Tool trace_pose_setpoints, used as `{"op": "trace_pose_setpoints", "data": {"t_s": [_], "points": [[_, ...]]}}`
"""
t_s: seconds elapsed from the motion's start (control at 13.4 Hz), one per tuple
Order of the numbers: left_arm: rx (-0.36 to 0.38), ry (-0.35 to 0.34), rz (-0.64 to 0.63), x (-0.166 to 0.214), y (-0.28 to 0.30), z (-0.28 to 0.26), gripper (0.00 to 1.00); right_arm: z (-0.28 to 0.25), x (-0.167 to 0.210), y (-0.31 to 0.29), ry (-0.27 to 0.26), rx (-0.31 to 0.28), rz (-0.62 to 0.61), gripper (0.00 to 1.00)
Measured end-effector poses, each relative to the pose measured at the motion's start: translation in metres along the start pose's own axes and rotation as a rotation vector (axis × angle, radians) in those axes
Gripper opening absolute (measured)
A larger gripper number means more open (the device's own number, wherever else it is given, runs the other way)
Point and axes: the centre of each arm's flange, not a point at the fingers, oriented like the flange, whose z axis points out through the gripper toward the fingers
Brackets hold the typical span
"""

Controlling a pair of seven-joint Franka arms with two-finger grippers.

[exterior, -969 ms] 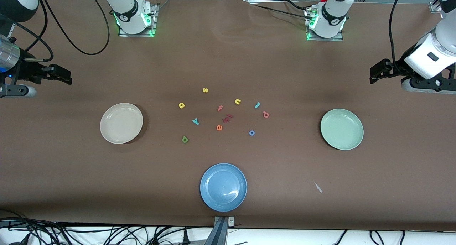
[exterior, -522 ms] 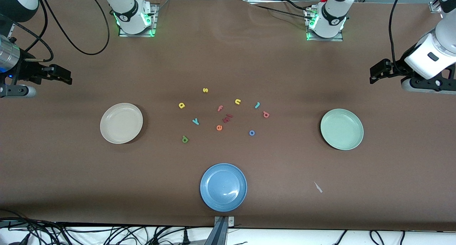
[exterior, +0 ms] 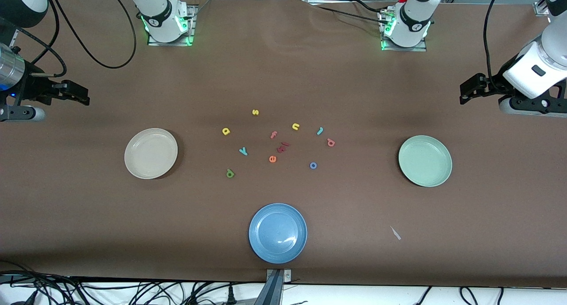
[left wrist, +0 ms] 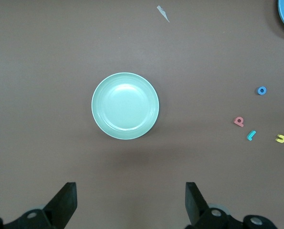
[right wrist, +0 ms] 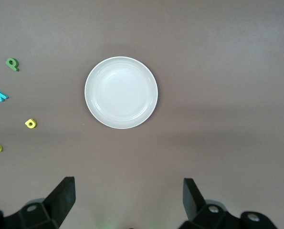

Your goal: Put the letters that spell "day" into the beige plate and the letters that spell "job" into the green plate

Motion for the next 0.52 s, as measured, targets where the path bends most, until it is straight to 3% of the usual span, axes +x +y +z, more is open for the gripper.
{"op": "trace_pose_setpoints", "data": {"t_s": [0.52], "points": [[-0.001, 0.000, -0.012, 0.0002, -0.0066, 0.0002, 1.00, 0.0001, 0.0000, 0.0000, 0.000, 0.000, 0.000, 1.00]]}}
